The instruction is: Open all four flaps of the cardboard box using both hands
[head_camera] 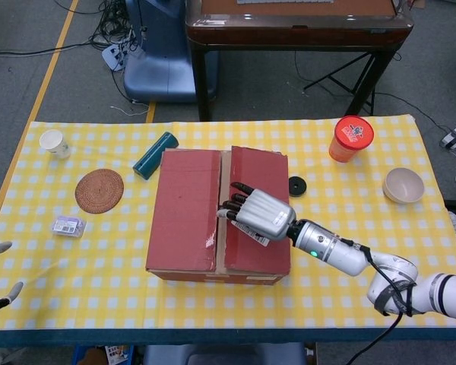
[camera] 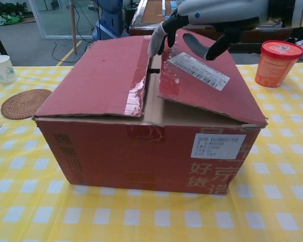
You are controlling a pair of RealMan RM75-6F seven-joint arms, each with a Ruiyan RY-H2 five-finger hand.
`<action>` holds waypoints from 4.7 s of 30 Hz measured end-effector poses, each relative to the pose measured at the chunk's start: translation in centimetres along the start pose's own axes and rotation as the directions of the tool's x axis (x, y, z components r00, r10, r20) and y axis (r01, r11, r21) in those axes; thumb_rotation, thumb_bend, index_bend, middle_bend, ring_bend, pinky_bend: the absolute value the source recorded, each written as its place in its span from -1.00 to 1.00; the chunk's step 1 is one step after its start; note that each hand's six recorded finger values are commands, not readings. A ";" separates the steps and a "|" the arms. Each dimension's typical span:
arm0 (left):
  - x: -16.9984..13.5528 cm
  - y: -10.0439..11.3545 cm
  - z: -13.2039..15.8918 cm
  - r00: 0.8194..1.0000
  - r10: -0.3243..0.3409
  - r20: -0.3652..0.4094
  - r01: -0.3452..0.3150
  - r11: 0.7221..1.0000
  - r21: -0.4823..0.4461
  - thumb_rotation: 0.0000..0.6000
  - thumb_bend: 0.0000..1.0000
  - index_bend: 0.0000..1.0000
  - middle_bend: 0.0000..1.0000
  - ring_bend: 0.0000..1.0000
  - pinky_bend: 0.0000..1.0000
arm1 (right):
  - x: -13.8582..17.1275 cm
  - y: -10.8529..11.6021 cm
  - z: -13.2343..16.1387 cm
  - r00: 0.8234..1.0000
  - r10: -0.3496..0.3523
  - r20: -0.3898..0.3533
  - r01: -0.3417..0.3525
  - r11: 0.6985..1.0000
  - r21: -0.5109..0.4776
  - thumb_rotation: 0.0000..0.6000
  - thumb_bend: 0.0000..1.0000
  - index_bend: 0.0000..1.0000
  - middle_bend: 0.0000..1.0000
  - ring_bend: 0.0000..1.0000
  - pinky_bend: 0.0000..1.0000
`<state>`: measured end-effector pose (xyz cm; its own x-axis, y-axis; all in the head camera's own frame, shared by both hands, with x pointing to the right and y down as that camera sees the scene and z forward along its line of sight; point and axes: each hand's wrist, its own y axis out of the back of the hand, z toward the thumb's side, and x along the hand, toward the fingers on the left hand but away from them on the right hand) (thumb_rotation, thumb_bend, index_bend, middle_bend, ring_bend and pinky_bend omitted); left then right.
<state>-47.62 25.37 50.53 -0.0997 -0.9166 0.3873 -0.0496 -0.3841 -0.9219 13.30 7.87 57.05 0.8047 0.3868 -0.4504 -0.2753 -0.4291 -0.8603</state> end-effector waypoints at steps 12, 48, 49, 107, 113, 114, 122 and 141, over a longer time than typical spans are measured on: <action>0.4 0.4 0.8 1.000 0.012 0.023 -0.013 1.000 0.003 1.00 -0.54 -0.45 -0.94 -1.00 -1.00 | 3.2 2.5 -1.4 0.995 -0.081 0.055 0.080 0.997 0.015 1.00 0.67 -0.55 -0.14 -0.50 -0.81; 2.7 0.4 3.8 0.987 -0.011 0.157 0.011 1.000 0.002 1.00 -0.54 -0.45 -0.93 -1.00 -1.00 | 18.8 4.1 -4.2 0.928 -0.138 0.347 0.110 0.989 0.098 1.00 0.62 -0.55 -0.17 -0.49 -0.80; 2.9 0.5 3.9 0.986 -0.008 0.169 0.009 1.000 -0.003 1.00 -0.54 -0.45 -0.92 -0.99 -1.00 | 18.8 4.0 -4.2 0.928 -0.137 0.347 0.111 0.989 0.095 1.00 0.62 -0.55 -0.18 -0.49 -0.80; 11.7 -1.0 37.2 0.421 -0.216 0.881 0.324 0.943 0.076 1.00 -0.54 -0.21 -0.47 -0.77 -0.95 | 19.7 -0.5 -3.2 0.921 -0.072 0.382 0.057 0.997 0.050 1.00 0.42 -0.55 -0.28 -0.49 -0.79; 12.0 -1.3 38.7 0.418 -0.238 0.877 0.303 0.946 0.112 0.92 -0.54 -0.19 -0.46 -0.78 -0.97 | 19.8 -0.4 -3.4 0.920 -0.073 0.385 0.058 0.997 0.049 1.00 0.42 -0.55 -0.28 -0.49 -0.79; 12.0 -1.3 38.9 0.419 -0.242 0.875 0.296 0.948 0.120 0.84 -0.54 -0.18 -0.45 -0.78 -0.97 | 19.9 -0.4 -3.4 0.920 -0.074 0.386 0.060 0.997 0.048 1.00 0.42 -0.55 -0.28 -0.49 -0.79; 12.4 -1.7 39.7 0.437 -0.273 0.857 0.262 0.950 0.169 0.16 -0.54 -0.13 -0.40 -0.80 -1.00 | 20.2 -0.4 -3.6 0.916 -0.076 0.393 0.062 0.997 0.047 1.00 0.42 -0.55 -0.28 -0.49 -0.79; 12.9 -2.9 38.9 0.470 -0.328 0.820 0.188 0.944 0.270 -0.20 -0.54 -0.09 -0.35 -0.81 -1.00 | 20.8 -0.5 -3.8 0.912 -0.087 0.402 0.079 0.996 0.036 1.00 0.42 -0.55 -0.28 -0.49 -0.79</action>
<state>-10.05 10.38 57.91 0.7840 -0.3960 0.4780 0.2024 -0.5649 -0.7999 32.18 13.00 49.01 0.5462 0.7176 -0.4321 -0.2301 -0.3674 -0.9011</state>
